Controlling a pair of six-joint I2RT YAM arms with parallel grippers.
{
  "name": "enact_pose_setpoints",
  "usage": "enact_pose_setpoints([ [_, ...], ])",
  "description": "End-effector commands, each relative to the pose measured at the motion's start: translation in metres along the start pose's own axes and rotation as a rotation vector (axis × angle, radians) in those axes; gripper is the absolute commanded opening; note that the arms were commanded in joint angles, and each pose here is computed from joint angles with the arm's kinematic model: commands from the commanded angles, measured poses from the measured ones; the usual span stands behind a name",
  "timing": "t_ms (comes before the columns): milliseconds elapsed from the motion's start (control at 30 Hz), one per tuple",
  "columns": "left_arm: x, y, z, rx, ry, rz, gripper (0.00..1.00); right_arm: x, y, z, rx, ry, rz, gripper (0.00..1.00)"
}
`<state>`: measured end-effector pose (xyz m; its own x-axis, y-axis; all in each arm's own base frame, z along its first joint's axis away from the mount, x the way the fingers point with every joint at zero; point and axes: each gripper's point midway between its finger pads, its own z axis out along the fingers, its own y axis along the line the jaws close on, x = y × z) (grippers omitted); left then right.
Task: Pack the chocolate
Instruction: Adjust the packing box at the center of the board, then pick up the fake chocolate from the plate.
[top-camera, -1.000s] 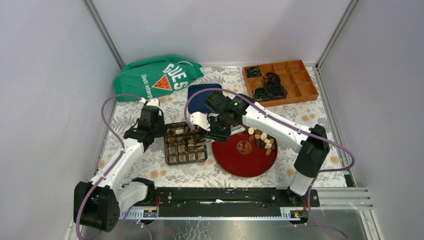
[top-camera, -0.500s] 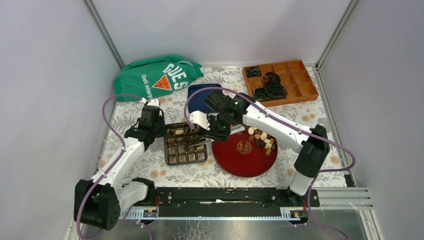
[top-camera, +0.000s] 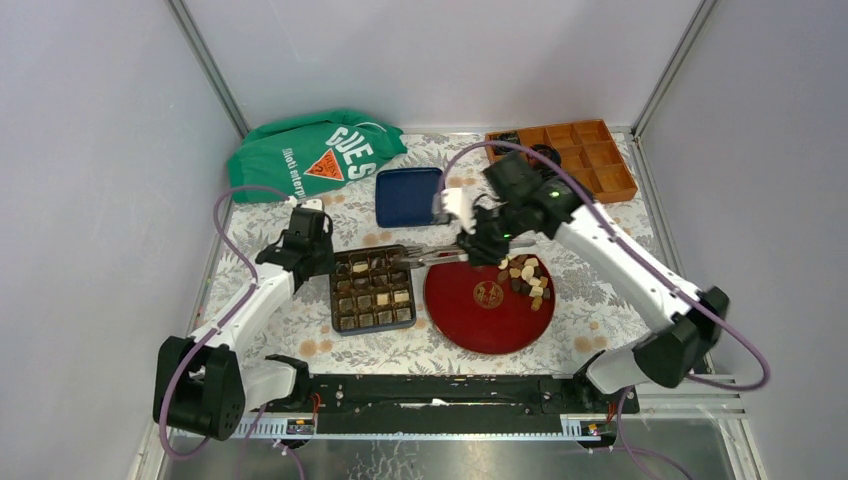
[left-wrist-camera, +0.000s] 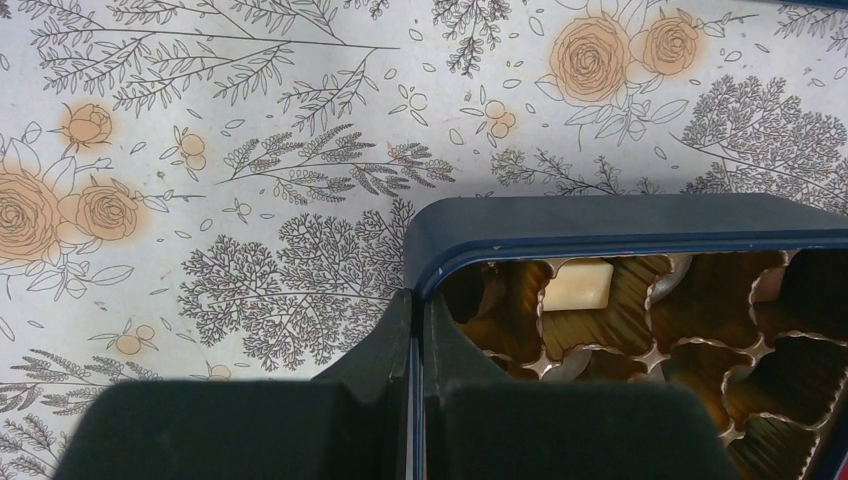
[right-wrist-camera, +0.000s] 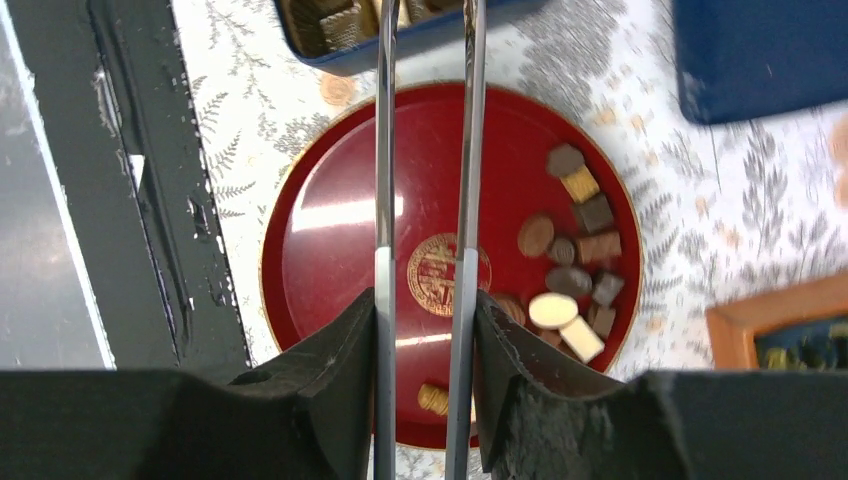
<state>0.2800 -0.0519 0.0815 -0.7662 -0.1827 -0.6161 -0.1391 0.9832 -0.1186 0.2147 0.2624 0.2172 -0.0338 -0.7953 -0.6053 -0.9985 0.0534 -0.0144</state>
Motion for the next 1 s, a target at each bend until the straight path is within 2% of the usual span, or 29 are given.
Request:
enact_pose_setpoints([
  [0, -0.021, -0.009, 0.000, 0.027, -0.039, -0.037, 0.00, 0.012, -0.005, -0.038, 0.054, -0.150, 0.087, 0.41],
  [133, -0.017, -0.011, 0.007, 0.036, -0.001, -0.039, 0.00, 0.046, -0.010, -0.056, 0.132, -0.196, 0.185, 0.42],
  [367, -0.007, -0.011, 0.019, 0.044, 0.076, -0.040, 0.02, 0.112, -0.006, -0.056, 0.245, -0.125, 0.337, 0.42],
  [567, -0.011, -0.012, 0.015, 0.054, 0.061, -0.051, 0.32, 0.147, 0.003, -0.051, 0.301, -0.031, 0.392, 0.42],
  [700, -0.023, -0.011, 0.003, 0.060, 0.007, -0.060, 0.56, 0.159, 0.001, -0.045, 0.316, 0.012, 0.430, 0.42],
  [833, -0.042, -0.014, -0.019, 0.098, -0.095, -0.040, 0.69, 0.167, -0.003, -0.038, 0.319, 0.037, 0.454, 0.42],
  [967, -0.070, -0.020, -0.058, 0.170, -0.275, 0.013, 0.84, 0.171, -0.009, -0.034, 0.321, 0.054, 0.469, 0.42],
])
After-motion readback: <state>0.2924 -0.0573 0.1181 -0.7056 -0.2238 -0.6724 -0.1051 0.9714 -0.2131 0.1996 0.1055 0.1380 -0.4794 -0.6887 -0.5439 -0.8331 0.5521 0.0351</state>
